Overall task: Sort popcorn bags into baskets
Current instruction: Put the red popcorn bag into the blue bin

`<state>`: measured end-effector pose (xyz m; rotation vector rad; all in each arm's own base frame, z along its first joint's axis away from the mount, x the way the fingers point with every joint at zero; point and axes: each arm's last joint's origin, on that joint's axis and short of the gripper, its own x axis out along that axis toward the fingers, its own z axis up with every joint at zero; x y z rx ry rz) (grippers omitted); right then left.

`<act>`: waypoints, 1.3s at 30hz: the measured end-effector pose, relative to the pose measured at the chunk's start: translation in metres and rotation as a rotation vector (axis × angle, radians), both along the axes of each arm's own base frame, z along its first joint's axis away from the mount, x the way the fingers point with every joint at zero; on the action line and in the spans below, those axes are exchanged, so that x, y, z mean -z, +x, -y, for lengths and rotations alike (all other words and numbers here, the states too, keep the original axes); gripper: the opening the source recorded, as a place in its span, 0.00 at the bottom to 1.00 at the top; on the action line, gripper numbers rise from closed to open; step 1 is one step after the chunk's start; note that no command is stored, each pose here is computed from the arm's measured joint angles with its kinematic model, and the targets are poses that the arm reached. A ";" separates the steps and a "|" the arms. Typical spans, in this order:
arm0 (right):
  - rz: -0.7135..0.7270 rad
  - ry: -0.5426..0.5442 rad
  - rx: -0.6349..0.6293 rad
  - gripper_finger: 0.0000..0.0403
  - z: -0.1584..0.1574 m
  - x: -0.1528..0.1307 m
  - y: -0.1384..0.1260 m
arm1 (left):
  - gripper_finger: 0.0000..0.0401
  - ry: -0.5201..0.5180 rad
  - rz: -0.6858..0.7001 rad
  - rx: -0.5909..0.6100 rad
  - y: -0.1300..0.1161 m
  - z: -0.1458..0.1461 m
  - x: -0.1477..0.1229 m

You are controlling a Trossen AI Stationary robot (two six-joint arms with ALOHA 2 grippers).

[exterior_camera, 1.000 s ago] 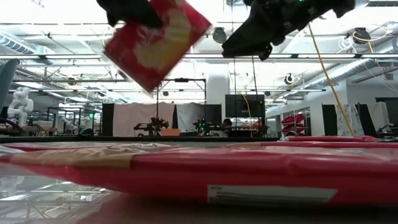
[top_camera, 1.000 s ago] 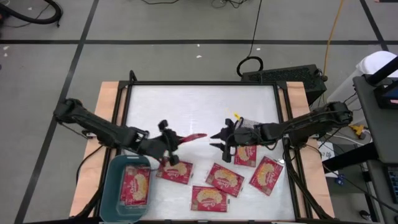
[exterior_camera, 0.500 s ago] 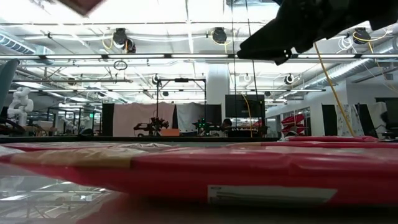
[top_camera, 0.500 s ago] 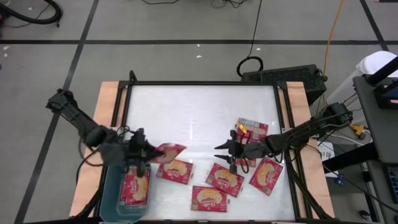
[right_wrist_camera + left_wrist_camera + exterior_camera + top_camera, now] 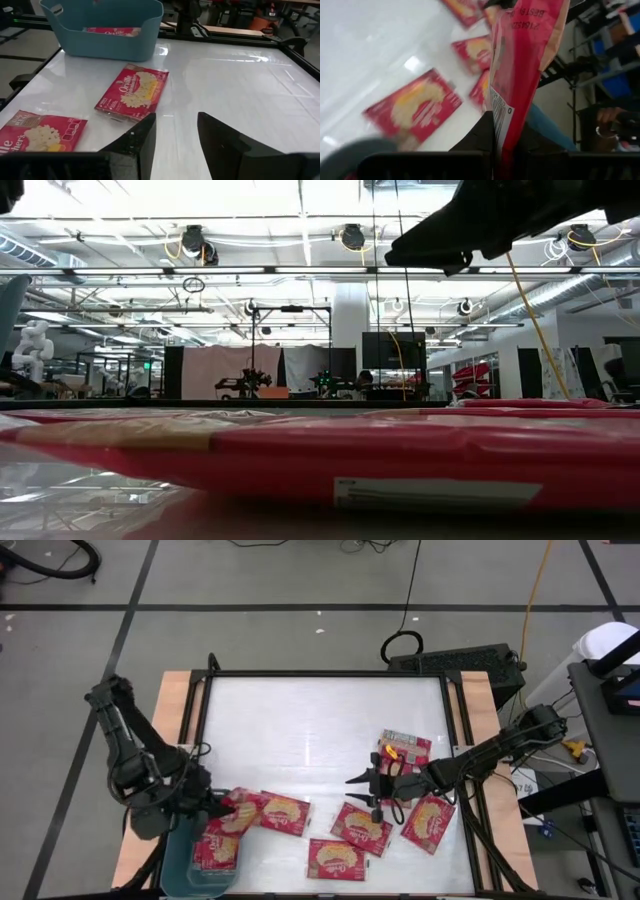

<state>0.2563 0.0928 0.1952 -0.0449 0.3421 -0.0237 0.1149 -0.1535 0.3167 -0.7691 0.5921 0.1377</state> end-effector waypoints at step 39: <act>-0.001 -0.020 -0.007 0.35 0.000 0.000 0.000 | 0.30 -0.125 -0.596 -0.320 -0.030 0.039 0.065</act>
